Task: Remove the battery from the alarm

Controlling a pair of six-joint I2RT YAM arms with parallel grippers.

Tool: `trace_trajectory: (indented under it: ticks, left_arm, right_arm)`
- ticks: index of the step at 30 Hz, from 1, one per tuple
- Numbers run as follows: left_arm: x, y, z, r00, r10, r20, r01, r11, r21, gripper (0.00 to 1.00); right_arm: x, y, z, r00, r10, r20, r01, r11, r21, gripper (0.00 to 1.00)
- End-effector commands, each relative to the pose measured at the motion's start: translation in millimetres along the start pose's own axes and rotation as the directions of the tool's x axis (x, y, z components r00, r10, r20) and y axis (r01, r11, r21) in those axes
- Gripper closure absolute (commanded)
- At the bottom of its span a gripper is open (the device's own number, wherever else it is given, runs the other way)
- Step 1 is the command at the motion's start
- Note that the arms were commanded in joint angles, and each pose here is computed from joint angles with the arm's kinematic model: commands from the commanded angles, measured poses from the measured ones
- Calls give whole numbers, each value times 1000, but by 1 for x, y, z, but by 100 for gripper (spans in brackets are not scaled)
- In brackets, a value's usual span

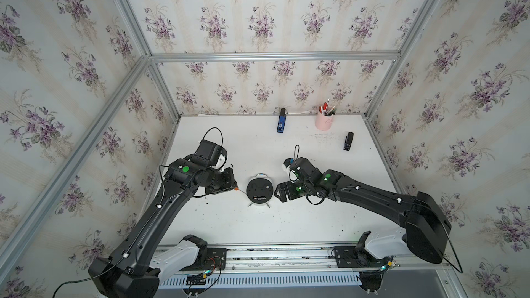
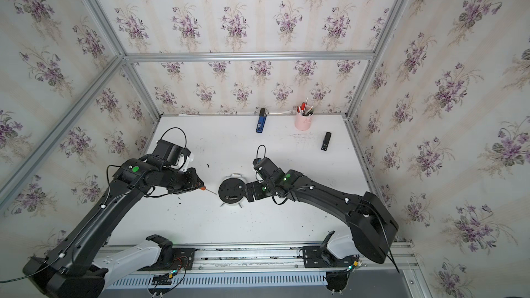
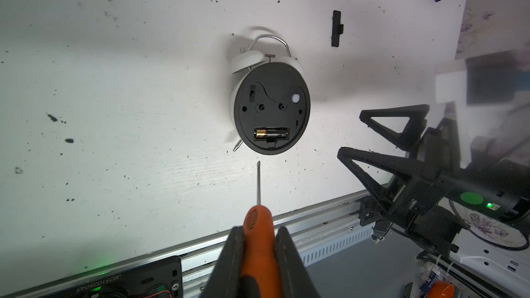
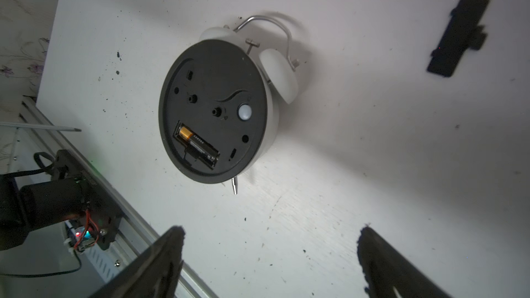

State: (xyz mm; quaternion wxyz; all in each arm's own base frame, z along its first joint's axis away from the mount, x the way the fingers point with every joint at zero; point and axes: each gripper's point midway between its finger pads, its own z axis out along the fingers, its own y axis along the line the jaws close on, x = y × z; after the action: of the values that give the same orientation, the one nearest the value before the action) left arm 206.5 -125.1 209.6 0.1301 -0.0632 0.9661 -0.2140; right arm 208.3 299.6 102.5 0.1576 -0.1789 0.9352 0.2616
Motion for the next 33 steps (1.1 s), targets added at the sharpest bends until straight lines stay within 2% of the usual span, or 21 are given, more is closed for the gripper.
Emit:
trace_trajectory:
  ticks: [1,6,11,17,21,24,33]
  left_arm:
    - [6,7,1,1000,12,-22,-13,1000,-19,100]
    - [11,8,11,999,-9,-40,9,1000,9,100]
    - [10,5,20,998,-20,-55,22,999,34,100]
    - [-2,-1,22,998,-42,37,39,995,92,100]
    - [-1,5,32,998,-54,40,51,996,77,100]
    - [-1,2,40,997,-66,49,60,991,118,100]
    - [-6,8,48,992,-58,112,52,997,53,100]
  right_arm:
    - [-10,26,9,998,64,14,-61,988,-141,3]
    - [-5,10,31,996,91,-14,-92,993,-80,6]
    - [-9,8,42,995,101,-8,-102,992,-73,9]
    - [-13,7,47,995,96,-1,-96,993,-64,11]
    - [-12,3,48,996,94,0,-94,994,-49,11]
    - [-10,1,48,996,92,2,-92,995,-45,12]
    - [-9,0,51,995,97,3,-97,994,-51,12]
